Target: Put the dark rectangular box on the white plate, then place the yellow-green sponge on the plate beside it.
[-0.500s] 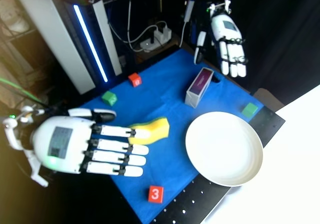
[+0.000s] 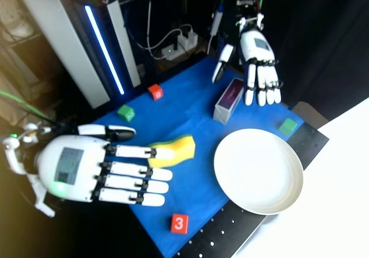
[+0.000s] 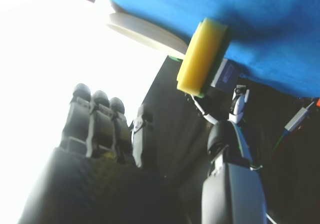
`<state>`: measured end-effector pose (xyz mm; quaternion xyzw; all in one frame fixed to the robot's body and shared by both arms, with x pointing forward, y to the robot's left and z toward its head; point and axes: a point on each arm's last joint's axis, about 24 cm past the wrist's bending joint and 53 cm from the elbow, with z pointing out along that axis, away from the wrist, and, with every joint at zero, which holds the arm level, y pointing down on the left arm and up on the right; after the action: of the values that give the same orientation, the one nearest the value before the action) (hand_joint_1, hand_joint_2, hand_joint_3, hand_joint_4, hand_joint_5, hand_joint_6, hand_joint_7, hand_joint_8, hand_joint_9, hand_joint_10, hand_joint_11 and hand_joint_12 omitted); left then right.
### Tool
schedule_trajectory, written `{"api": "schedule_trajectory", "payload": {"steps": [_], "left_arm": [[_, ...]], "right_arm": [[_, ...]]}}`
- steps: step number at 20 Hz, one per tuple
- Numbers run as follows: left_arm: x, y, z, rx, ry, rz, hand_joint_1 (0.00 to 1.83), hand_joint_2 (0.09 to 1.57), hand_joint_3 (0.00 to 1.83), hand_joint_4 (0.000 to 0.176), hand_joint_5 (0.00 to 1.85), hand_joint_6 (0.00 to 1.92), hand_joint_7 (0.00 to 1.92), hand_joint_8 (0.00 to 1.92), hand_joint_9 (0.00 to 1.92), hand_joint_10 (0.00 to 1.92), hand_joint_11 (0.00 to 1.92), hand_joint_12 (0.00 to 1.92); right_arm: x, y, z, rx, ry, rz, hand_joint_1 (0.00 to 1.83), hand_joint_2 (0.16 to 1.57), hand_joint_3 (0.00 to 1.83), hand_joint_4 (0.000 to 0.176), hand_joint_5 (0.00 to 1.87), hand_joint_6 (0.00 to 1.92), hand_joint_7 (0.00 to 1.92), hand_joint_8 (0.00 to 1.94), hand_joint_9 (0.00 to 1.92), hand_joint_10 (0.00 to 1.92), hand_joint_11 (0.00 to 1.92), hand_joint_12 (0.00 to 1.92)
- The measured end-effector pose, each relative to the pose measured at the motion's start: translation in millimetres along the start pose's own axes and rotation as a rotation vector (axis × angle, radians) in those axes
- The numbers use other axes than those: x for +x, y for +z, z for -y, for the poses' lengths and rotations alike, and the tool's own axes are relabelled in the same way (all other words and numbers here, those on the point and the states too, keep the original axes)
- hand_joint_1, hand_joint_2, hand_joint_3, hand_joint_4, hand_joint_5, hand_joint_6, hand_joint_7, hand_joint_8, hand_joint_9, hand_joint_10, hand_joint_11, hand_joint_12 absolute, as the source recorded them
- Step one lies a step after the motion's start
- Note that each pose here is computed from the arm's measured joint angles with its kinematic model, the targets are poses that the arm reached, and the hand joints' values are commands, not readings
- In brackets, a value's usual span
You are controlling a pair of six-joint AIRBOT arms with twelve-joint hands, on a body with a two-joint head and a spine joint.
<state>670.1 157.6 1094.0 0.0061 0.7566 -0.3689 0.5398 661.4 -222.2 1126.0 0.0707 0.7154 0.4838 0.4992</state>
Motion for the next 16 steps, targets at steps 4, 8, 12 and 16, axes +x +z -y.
{"api": "schedule_trajectory", "payload": {"steps": [4, 8, 12, 16], "left_arm": [[13.7, 9, 1.9, -0.016, 0.053, -0.033, 0.80, 0.94, 0.00, 0.053, 0.53, 0.02, 0.53, 0.02, 0.40, 0.03, 0.00, 0.74], [13.7, 12, -2.4, -0.031, 0.049, -0.031, 1.22, 1.14, 0.01, 0.000, 0.90, 0.93, 0.92, 1.25, 0.84, 1.36, 0.75, 1.65], [-1.4, 14, 11.2, 0.003, 0.054, 0.006, 1.25, 1.09, 0.00, 0.000, 0.96, 0.95, 1.10, 0.93, 1.09, 0.96, 0.98, 1.38], [-55.5, 25, 53.8, 0.117, 0.115, 0.129, 1.38, 1.10, 0.00, 0.000, 0.89, 1.03, 1.02, 0.91, 0.99, 1.15, 0.90, 1.32]], "right_arm": [[0, 0, 0.1, 0.000, 0.001, 0.000, 0.55, 1.07, 0.00, 0.120, 0.24, 0.00, 0.10, 0.00, 0.08, 0.01, 0.02, 0.10], [0, 0, 0.3, 0.001, 0.000, 0.001, 0.54, 1.10, 0.00, 0.088, 0.27, 0.00, 0.12, 0.00, 0.11, 0.00, 0.00, 0.31], [1, 0, 0.1, 0.000, 0.002, 0.000, 0.55, 1.12, 0.00, 0.113, 0.26, 0.00, 0.12, 0.00, 0.13, 0.00, 0.02, 0.45], [2, 1, 0.4, 0.000, 0.005, -0.002, 0.57, 1.12, 0.00, 0.124, 0.26, 0.00, 0.13, 0.00, 0.15, 0.00, 0.00, 0.57]]}}
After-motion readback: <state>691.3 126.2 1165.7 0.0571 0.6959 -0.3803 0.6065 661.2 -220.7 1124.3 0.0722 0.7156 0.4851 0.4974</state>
